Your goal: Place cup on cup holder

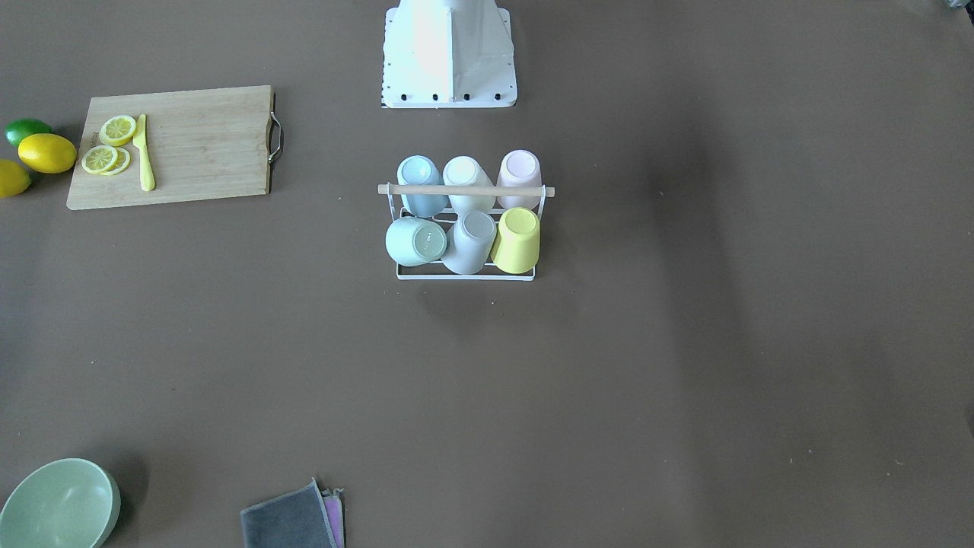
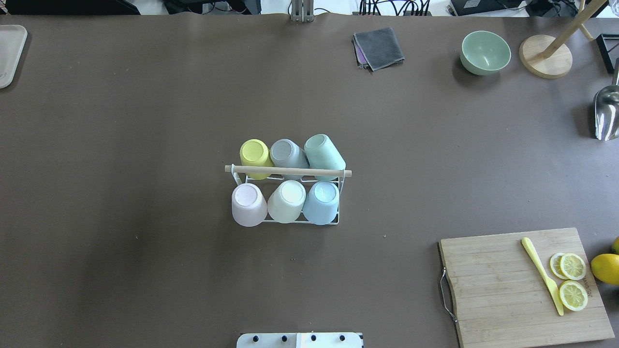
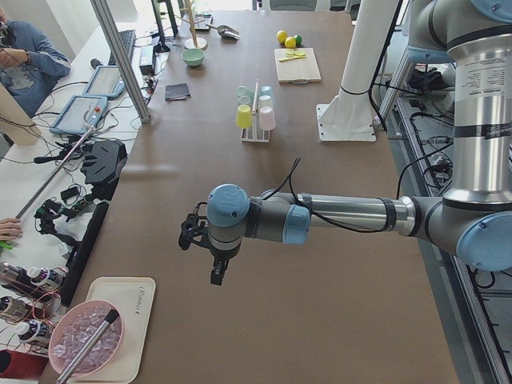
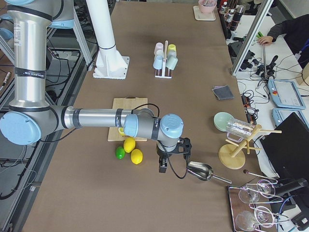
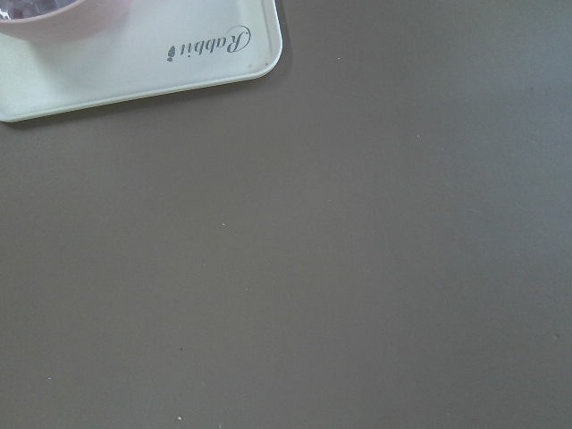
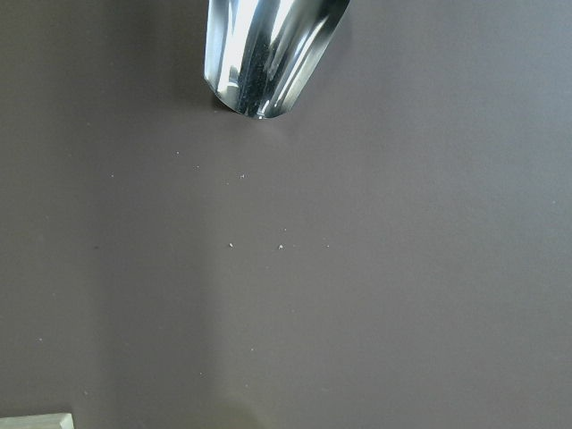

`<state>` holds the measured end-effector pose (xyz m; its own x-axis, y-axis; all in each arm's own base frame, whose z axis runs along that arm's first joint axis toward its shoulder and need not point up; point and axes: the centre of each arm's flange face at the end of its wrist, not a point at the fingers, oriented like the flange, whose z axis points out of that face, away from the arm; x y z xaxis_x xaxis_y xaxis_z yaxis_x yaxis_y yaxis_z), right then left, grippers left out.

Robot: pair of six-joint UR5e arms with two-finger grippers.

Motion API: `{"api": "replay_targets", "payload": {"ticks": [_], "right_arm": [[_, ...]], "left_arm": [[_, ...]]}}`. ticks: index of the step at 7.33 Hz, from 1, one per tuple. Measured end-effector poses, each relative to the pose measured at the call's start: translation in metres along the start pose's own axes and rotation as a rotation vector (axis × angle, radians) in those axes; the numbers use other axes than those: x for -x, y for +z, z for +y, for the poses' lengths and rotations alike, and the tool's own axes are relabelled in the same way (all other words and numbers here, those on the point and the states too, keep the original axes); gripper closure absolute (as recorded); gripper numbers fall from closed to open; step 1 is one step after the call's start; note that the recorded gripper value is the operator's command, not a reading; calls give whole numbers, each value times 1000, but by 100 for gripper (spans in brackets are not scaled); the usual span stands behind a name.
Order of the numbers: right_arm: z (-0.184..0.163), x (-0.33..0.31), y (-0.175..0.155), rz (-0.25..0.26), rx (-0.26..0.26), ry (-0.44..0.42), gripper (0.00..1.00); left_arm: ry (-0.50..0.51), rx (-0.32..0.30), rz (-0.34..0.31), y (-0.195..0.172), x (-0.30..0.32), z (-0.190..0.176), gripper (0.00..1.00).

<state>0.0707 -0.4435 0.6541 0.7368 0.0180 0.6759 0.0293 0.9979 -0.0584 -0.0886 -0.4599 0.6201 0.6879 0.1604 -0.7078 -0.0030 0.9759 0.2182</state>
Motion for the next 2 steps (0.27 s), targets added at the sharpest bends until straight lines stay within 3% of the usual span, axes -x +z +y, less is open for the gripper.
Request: {"api": "replay_targets", "payload": {"ticks": [2], "right_arm": [[0, 0, 0, 2, 0, 0, 0]], "left_arm": [[-2, 2, 3, 2, -9, -5, 2]]}}
